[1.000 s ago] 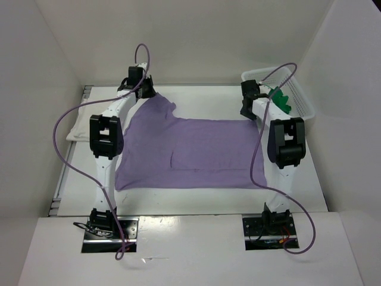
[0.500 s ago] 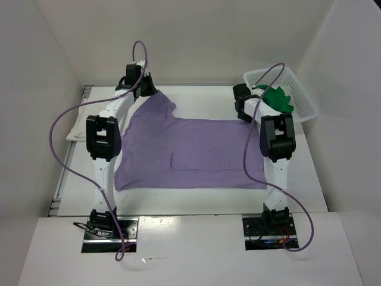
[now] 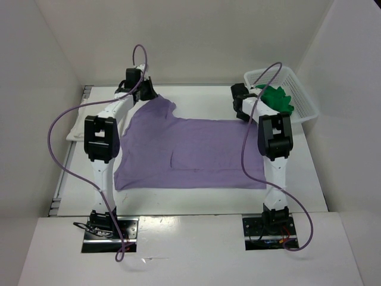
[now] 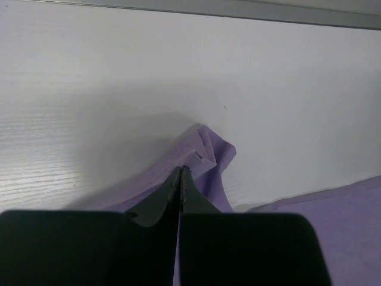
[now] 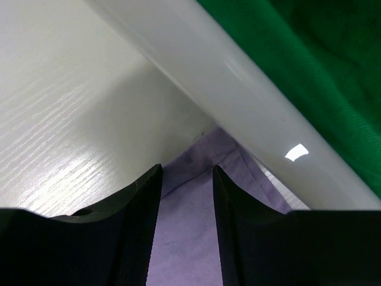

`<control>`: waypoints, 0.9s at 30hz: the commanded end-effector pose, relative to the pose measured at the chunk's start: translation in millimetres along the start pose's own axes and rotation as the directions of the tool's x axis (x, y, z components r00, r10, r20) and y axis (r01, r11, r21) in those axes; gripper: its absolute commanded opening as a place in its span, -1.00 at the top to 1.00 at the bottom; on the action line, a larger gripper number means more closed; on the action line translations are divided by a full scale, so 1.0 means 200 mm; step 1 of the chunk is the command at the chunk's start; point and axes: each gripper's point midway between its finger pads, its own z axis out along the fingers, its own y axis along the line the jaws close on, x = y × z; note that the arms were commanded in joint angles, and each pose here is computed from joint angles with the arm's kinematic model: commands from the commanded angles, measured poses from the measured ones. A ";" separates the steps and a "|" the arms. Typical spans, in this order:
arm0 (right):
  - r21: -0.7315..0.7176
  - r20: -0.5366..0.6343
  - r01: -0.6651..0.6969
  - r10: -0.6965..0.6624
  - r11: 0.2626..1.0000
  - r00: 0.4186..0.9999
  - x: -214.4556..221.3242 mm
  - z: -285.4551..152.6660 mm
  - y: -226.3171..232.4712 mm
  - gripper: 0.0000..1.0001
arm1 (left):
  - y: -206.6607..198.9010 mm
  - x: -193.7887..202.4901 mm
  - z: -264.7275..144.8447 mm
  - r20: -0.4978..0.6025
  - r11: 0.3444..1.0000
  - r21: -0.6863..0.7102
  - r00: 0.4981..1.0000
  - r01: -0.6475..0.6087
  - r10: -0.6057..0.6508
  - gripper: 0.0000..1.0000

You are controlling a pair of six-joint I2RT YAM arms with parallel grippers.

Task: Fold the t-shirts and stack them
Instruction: Grap the side of the flattened tshirt furthest away from the robot with both arms

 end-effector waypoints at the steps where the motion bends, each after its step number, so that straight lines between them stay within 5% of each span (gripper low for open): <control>1: 0.035 0.039 -0.033 0.032 0.999 0.999 -0.06 0.02 0.00 0.09 | -0.16 -0.21 -0.13 0.110 0.997 0.070 0.994 -0.027 0.020 1.00; 6: 0.028 0.007 -0.006 0.006 1.000 1.000 -0.01 0.05 0.02 0.09 | -0.17 -0.20 -0.13 0.107 0.996 0.079 0.994 -0.028 0.020 1.00; 15: -0.020 0.001 -0.023 0.023 1.000 1.000 -0.06 -0.03 0.03 0.98 | -0.18 -0.21 -0.17 0.115 0.996 0.081 0.993 -0.031 0.022 1.00; 27: -0.140 0.034 -0.051 0.056 0.989 0.998 -0.11 -0.36 -0.13 0.98 | -0.23 -0.22 -0.39 0.134 0.997 0.077 0.991 -0.026 0.015 1.00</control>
